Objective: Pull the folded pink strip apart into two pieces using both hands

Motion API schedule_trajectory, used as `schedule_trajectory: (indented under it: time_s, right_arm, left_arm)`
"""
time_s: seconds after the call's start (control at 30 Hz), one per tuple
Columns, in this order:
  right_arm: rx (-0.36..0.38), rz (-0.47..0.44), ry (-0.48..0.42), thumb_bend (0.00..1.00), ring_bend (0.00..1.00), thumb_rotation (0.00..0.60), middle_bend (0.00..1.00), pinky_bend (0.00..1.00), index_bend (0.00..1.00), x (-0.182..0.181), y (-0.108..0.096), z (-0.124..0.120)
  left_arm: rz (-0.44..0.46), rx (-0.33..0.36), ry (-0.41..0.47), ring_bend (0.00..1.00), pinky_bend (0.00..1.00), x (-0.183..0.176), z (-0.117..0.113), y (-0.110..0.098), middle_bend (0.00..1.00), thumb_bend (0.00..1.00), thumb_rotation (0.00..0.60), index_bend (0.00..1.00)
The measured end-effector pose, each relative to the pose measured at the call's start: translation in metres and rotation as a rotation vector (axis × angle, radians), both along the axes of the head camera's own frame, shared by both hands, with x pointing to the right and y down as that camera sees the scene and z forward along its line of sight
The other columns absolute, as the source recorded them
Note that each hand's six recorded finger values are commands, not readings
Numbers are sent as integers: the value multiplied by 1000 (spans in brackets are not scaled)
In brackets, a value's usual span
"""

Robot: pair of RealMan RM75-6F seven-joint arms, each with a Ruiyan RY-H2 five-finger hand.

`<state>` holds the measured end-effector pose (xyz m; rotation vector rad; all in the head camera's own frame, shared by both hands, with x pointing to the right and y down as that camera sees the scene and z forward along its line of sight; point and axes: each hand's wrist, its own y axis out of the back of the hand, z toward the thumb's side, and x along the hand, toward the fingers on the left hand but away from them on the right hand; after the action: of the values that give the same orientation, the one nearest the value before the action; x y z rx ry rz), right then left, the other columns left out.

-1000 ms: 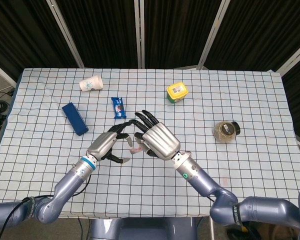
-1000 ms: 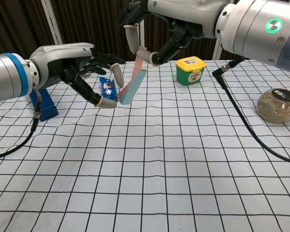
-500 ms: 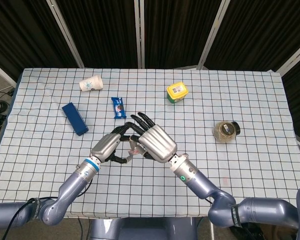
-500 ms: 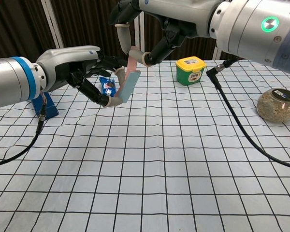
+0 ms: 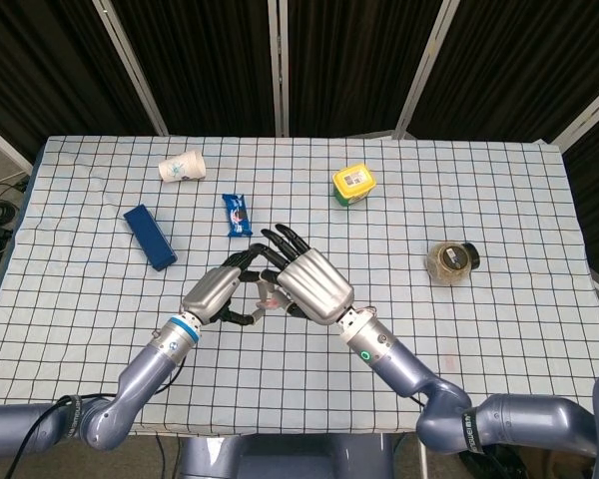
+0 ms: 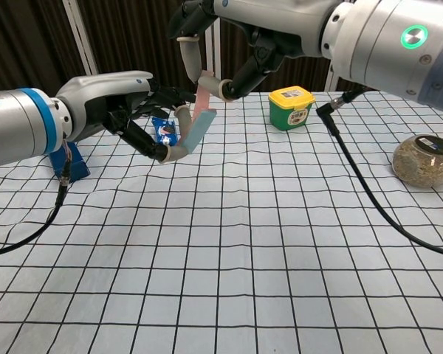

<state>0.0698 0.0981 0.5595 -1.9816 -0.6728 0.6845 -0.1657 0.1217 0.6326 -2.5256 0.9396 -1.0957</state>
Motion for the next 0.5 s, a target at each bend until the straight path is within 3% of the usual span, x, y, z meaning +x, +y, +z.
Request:
schedule_trajectory:
  time_s: [0.13, 0.5]
  right_arm:
    - [-1, 3, 2, 428, 0, 600, 162, 0, 706, 2, -1, 1]
    - [-3, 1, 1, 428, 0, 600, 162, 0, 706, 3, -1, 1]
  left_arm:
    - [-4, -10, 2, 0, 0, 0, 2, 1, 0, 413, 600, 597]
    - [-6, -5, 8, 0, 0, 3, 1, 0, 0, 541, 600, 660]
